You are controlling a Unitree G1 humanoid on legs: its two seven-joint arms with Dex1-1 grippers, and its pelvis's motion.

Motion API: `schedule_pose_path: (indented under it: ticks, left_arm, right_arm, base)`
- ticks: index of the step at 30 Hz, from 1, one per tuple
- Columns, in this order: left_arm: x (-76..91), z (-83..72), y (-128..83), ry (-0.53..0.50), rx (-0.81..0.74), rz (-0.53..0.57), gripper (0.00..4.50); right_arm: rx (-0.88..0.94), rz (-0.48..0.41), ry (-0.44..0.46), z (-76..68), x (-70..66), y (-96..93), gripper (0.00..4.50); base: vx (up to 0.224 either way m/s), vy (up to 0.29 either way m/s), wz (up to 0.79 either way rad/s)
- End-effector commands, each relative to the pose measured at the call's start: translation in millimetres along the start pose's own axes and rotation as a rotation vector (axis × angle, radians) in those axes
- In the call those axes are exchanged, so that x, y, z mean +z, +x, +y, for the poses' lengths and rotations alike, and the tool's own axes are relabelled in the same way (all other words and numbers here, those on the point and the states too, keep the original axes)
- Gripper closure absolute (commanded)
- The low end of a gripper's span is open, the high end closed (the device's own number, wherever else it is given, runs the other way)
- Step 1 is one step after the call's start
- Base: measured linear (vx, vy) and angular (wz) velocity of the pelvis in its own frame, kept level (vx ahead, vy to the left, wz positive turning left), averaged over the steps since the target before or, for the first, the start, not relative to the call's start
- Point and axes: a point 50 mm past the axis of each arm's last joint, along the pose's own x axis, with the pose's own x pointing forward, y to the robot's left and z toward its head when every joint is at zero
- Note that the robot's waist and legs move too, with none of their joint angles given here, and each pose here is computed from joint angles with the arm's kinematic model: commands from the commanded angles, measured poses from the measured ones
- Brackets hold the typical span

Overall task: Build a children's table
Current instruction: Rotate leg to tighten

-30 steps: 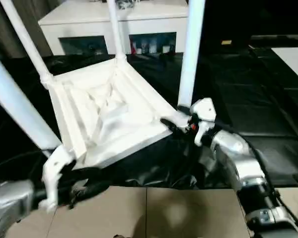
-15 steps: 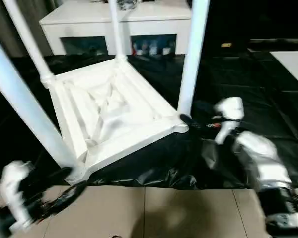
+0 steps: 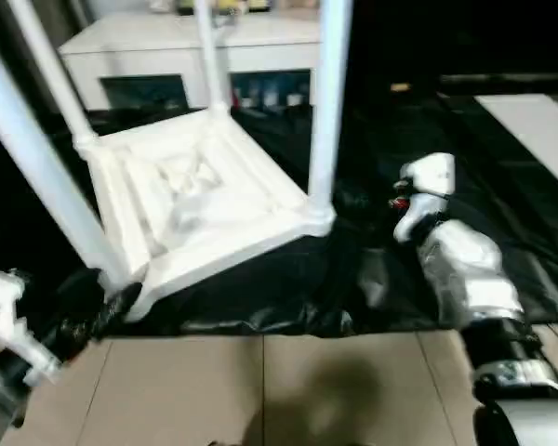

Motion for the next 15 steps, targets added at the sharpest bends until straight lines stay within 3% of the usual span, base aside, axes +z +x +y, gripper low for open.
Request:
schedule_pose_path:
  ticks: [1, 9, 11, 12, 15]
  left_arm:
    - [-14.7, 7.0, -7.2, -0.015, 0.055, 0.058, 0.03]
    - [-9.6, 15.8, -11.4, 0.012, 0.173, 0.026, 0.03]
    - [-5.8, 16.0, -6.9, 0.023, 0.182, 0.023, 0.03]
    - [0.7, 13.9, 8.5, 0.038, 0.195, 0.005, 0.03]
    - [5.3, 10.5, 22.6, 0.036, 0.202, -0.023, 0.03]
  right_arm:
    - [0.045, -0.007, -0.002, 9.7, 4.2, 15.2, 0.0]
    - [-0.01, 0.0, -0.014, 11.7, 6.3, 31.1, 0.0]
    - [-0.02, -0.001, -0.016, 11.4, 6.9, 32.3, 0.0]
    - [-0.078, -0.009, -0.036, 8.3, 8.7, 36.0, 0.0]
    - [-0.118, -0.019, -0.013, 6.7, 11.0, 40.1, 0.0]
  base:
    - [0.056, -0.076, -0.24]
    - [0.002, -0.013, -0.05]
    - [0.0, 0.0, 0.0]
    - [0.0, 0.0, 0.0]
    - [0.0, 0.0, 0.0]
